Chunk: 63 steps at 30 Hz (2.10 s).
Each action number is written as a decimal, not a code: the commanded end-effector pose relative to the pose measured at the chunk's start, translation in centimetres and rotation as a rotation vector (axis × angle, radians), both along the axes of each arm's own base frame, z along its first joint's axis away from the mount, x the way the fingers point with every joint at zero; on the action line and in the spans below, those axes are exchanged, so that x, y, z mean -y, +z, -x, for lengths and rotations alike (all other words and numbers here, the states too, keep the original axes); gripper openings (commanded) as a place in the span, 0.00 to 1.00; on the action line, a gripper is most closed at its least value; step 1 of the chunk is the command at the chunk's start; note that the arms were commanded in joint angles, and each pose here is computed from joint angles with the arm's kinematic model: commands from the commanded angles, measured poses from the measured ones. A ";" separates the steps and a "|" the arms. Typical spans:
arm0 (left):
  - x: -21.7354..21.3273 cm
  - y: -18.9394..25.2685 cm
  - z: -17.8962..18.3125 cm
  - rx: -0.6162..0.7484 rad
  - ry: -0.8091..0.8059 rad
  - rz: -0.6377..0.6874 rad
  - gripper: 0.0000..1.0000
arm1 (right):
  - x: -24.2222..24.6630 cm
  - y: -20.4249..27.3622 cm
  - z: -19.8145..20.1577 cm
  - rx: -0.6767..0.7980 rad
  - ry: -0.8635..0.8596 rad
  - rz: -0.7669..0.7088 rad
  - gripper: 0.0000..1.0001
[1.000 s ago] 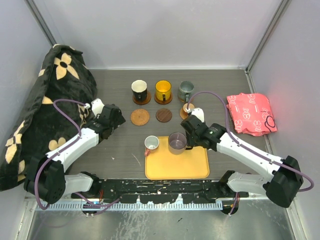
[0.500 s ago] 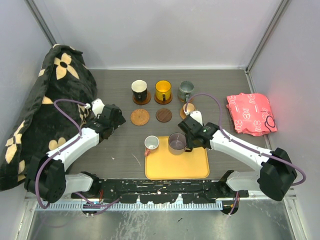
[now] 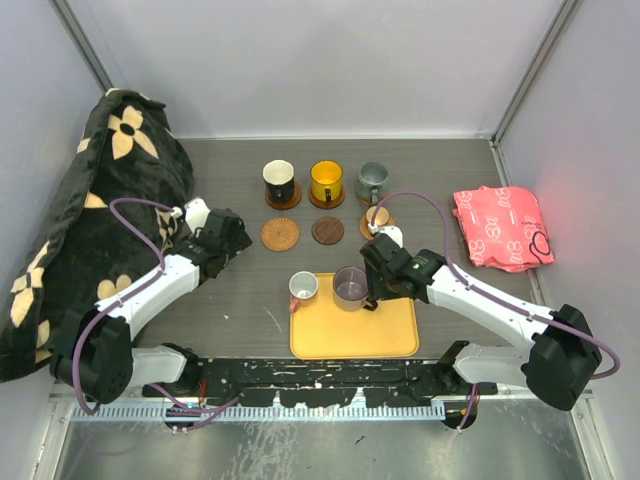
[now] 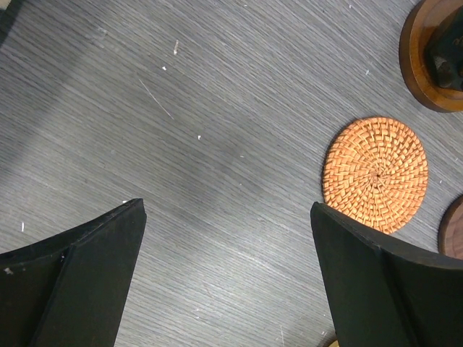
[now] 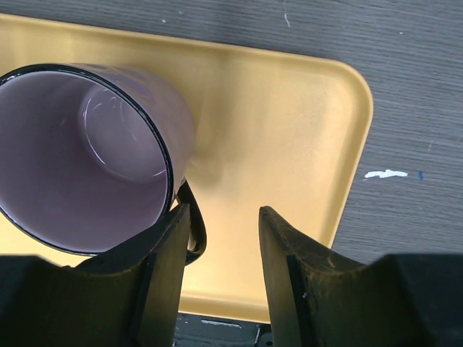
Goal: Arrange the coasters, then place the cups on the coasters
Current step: Pick up the cup from the tray.
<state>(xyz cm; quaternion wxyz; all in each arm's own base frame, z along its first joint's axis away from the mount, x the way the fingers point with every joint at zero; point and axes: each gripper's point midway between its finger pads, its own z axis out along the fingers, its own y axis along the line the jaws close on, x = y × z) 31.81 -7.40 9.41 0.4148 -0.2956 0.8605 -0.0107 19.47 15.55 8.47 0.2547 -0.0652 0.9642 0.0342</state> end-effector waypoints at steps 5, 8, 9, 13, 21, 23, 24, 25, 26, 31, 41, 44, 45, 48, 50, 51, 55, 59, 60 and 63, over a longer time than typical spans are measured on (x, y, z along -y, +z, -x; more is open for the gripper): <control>0.1 1.1 -1.0 0.052 0.008 0.008 0.98 | -1.4 0.6 -0.1 0.014 -0.007 -0.090 0.49; 0.1 1.0 -0.9 0.051 0.007 0.008 0.98 | -2.0 0.4 0.3 -0.016 0.009 -0.116 0.48; 0.1 1.0 -0.9 0.050 0.007 0.007 0.98 | -1.9 0.4 0.3 -0.012 -0.001 -0.112 0.48; 0.2 1.0 -1.0 0.049 0.005 0.009 0.98 | 0.1 1.0 -0.5 0.049 -0.084 -0.046 0.48; 0.2 0.9 -1.0 0.049 0.005 0.012 0.98 | 1.4 2.7 -0.7 0.108 -0.143 -0.040 0.48; 0.2 0.9 -0.9 0.048 0.005 0.011 0.98 | 0.8 3.5 -0.5 0.126 -0.106 -0.096 0.47; 0.2 0.9 -0.9 0.049 0.004 0.011 0.98 | 0.2 4.1 -0.4 0.136 -0.078 -0.133 0.47; 0.2 0.9 -0.9 0.048 0.005 0.011 0.98 | -0.2 4.6 -0.2 0.149 -0.052 -0.165 0.47; 0.2 0.9 -0.9 0.049 0.005 0.011 0.98 | -0.6 5.1 -0.1 0.160 -0.027 -0.195 0.48; 0.3 0.9 -1.0 0.049 0.005 0.017 0.98 | -2.5 5.6 1.2 0.113 0.109 -0.258 0.48; 0.1 0.9 -0.9 0.049 0.007 0.010 0.98 | -4.0 3.4 2.3 0.025 0.208 -0.210 0.48; 0.2 1.0 -1.0 0.052 0.005 0.014 0.98 | -4.1 2.9 2.4 0.013 0.211 -0.186 0.49; 0.3 1.0 -1.0 0.052 0.004 0.015 0.98 | -4.1 2.6 2.4 0.007 0.212 -0.176 0.49; 0.2 1.0 -1.0 0.052 0.005 0.014 0.98 | -4.1 2.1 2.5 -0.007 0.217 -0.151 0.49; 0.3 1.0 -1.1 0.053 0.005 0.015 0.98 | -4.1 1.7 2.5 -0.014 0.220 -0.133 0.49; 0.3 1.0 -1.1 0.053 0.005 0.015 0.98 | -4.1 1.4 2.5 -0.018 0.217 -0.122 0.49; 0.2 0.1 -1.0 0.025 0.005 0.003 0.98 | -4.2 1.0 2.4 -0.023 0.221 -0.101 0.49; 0.2 0.1 -1.0 0.025 0.005 0.004 0.98 | -4.7 0.8 2.5 -0.025 0.237 -0.097 0.49; 0.3 0.1 -1.0 0.024 0.003 0.004 0.98 | -4.9 0.7 2.5 -0.029 0.243 -0.093 0.49; 0.3 0.1 -1.1 0.024 0.002 0.005 0.98 | -5.6 0.5 2.8 -0.030 0.263 -0.086 0.48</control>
